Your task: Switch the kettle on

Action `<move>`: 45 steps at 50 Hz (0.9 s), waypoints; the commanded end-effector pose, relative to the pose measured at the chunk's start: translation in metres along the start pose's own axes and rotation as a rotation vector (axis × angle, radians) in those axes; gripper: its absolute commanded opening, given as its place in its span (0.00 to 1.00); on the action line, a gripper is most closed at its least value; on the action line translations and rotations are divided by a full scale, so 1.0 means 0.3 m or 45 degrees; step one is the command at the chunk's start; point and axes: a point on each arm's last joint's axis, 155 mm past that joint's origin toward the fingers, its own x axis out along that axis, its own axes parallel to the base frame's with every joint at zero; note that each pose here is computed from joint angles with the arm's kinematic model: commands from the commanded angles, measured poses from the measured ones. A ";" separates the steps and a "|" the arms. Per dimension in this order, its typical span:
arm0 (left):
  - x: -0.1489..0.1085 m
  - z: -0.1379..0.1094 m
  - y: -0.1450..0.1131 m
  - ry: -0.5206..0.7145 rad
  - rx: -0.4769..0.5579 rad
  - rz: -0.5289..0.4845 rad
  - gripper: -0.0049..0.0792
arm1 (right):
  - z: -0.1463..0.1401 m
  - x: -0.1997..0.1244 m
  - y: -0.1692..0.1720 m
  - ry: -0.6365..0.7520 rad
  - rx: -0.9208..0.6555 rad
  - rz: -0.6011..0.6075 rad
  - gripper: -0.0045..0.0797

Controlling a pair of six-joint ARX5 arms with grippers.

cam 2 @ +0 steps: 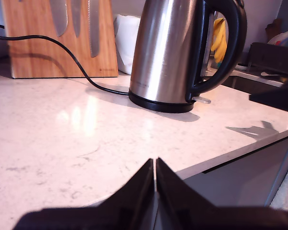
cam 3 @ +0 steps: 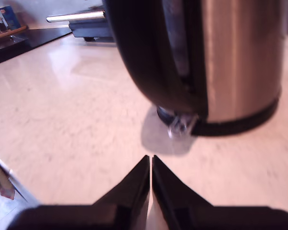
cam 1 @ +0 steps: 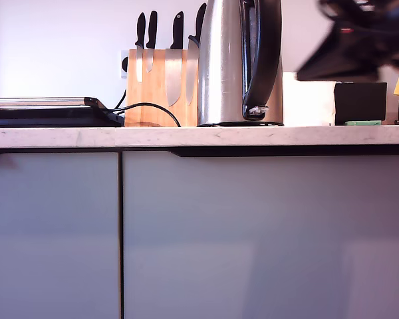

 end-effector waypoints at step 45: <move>0.001 0.032 -0.001 -0.027 0.022 0.009 0.04 | -0.023 0.203 -0.084 0.070 -0.118 -0.073 0.04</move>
